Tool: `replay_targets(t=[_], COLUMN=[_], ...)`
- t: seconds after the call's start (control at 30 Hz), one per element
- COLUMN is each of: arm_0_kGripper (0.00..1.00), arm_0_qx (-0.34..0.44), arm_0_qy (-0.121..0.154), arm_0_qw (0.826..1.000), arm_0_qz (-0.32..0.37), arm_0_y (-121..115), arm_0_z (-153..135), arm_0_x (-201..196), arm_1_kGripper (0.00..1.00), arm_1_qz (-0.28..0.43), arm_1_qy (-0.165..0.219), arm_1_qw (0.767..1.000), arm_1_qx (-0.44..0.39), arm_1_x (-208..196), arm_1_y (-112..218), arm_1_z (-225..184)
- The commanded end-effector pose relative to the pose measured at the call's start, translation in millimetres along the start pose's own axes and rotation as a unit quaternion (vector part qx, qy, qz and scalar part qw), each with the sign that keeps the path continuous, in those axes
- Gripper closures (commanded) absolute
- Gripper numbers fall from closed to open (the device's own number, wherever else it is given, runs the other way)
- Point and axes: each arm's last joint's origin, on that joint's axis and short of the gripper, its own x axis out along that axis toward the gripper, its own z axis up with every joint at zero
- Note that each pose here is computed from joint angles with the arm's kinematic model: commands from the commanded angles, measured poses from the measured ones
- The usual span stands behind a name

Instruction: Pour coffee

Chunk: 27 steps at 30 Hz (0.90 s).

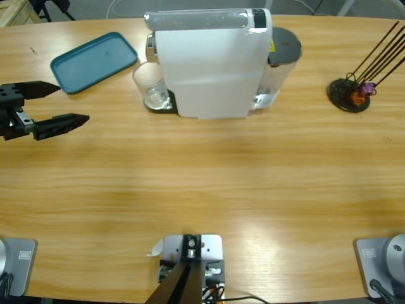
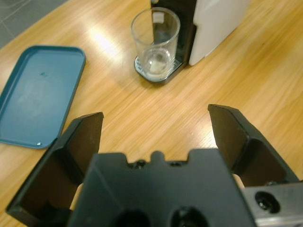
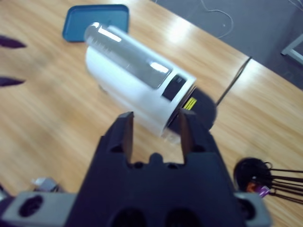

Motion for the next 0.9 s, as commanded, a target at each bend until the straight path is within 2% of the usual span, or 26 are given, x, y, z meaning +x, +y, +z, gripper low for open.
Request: replay_targets(t=[0.03,0.17,0.37,0.63,0.9], arm_0_kGripper=[0.032,0.032,0.032,0.032,0.032], arm_0_qx=[0.007,0.040,0.037,0.049,0.047], arm_0_qy=[0.005,-0.004,-0.013,-0.002,0.000], arm_0_qw=[1.000,0.999,0.999,0.999,0.999], arm_0_qz=[-0.010,-0.005,-0.004,-0.012,-0.015], arm_0_y=[-2.7,1.7,4.8,7.7,8.2], arm_0_z=[6.5,16.2,19.1,23.6,22.9], arm_0_x=[-1.4,7.6,10.6,28.2,29.7], arm_1_kGripper=[1.000,1.000,1.000,1.000,1.000], arm_1_qz=[-0.014,0.008,0.019,0.015,-0.016], arm_1_qy=[0.088,0.121,0.136,0.158,0.168], arm_1_qw=[0.996,0.993,0.990,0.987,0.985], arm_1_qx=[0.006,0.012,0.020,0.021,0.018], arm_1_x=[72.3,99.3,110.8,128.2,138.5], arm_1_y=[-22.8,-21.4,-24.0,-26.0,-30.8], arm_1_z=[39.2,40.8,42.2,36.8,33.6])
